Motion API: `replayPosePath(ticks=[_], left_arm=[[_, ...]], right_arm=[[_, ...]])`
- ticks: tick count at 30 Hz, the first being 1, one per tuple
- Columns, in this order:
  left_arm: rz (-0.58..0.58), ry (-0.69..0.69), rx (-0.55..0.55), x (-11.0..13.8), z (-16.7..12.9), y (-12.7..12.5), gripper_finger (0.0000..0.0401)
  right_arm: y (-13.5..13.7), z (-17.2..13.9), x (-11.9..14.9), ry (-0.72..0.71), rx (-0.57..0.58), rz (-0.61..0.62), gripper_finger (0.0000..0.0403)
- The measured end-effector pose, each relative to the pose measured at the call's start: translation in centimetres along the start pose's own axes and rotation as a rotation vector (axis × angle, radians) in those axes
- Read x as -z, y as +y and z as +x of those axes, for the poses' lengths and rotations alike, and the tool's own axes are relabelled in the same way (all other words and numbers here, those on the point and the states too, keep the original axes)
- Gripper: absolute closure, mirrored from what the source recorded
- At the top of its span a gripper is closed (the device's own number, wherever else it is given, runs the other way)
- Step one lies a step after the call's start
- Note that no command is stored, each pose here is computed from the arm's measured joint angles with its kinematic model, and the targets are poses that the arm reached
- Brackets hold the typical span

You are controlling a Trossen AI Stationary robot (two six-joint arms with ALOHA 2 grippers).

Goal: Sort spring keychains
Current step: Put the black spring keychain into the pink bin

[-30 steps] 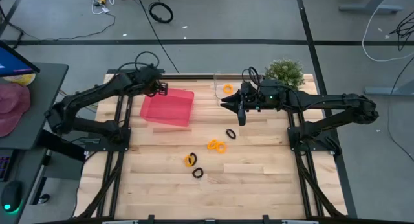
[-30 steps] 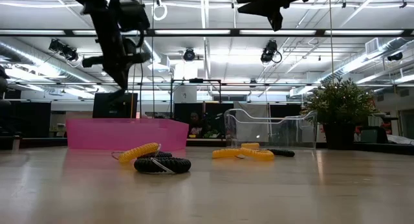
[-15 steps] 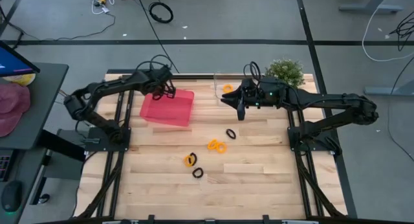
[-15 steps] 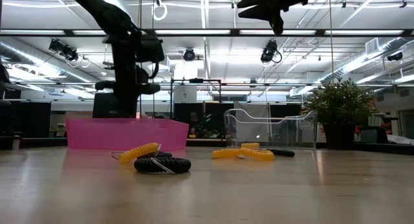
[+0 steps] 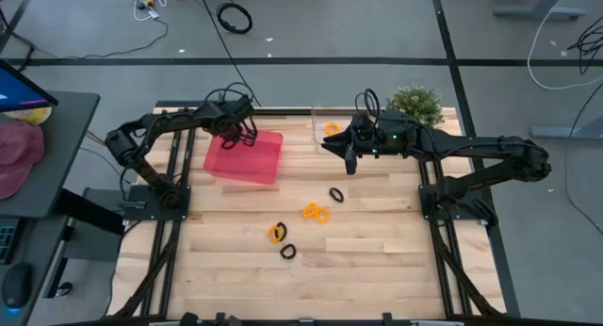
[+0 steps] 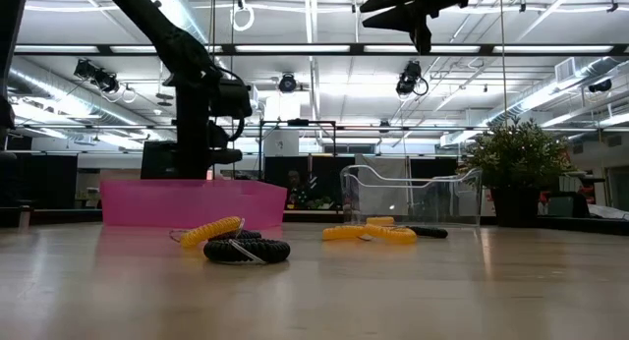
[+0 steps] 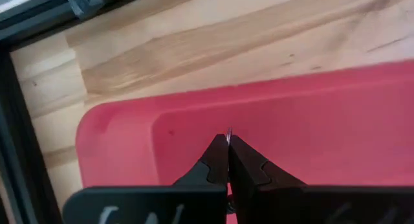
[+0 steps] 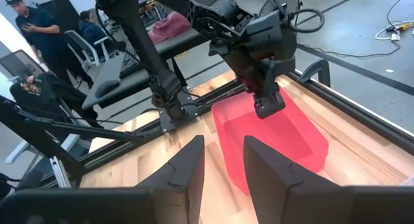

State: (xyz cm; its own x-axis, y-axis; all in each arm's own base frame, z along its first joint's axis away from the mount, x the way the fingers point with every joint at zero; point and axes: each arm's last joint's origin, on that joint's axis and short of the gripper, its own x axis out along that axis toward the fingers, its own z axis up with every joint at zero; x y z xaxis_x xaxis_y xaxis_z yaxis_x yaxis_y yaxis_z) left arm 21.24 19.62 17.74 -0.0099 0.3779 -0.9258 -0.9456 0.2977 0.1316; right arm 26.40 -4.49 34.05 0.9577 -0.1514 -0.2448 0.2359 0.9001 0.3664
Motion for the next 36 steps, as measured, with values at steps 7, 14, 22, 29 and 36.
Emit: replayPosePath(ticks=[7, 14, 22, 29, 36], left_arm=[[0.056, 0.063, 0.001, 1.7, 1.1, 0.1, 0.0401], [0.06, 0.071, 0.002, 2.3, 1.6, 0.2, 0.0401], [0.054, 0.055, 0.023, 2.1, 1.6, 0.0, 0.0401], [0.073, 0.044, 0.029, 2.0, 1.6, 0.0, 0.0401], [0.074, 0.044, 0.029, 2.0, 1.6, 0.0, 0.0401]], right_arm=[[0.0, 0.0, 0.0, 0.001, -0.003, 0.0, 0.0291], [0.0, 0.0, 0.0, 0.001, -0.003, -0.004, 0.0291], [0.0, 0.0, 0.0, 0.001, -0.003, -0.008, 0.0291], [0.0, 0.0, 0.0, 0.001, -0.003, -0.008, 0.0291], [0.0, 0.0, 0.0, 0.001, -0.002, -0.008, 0.0291]])
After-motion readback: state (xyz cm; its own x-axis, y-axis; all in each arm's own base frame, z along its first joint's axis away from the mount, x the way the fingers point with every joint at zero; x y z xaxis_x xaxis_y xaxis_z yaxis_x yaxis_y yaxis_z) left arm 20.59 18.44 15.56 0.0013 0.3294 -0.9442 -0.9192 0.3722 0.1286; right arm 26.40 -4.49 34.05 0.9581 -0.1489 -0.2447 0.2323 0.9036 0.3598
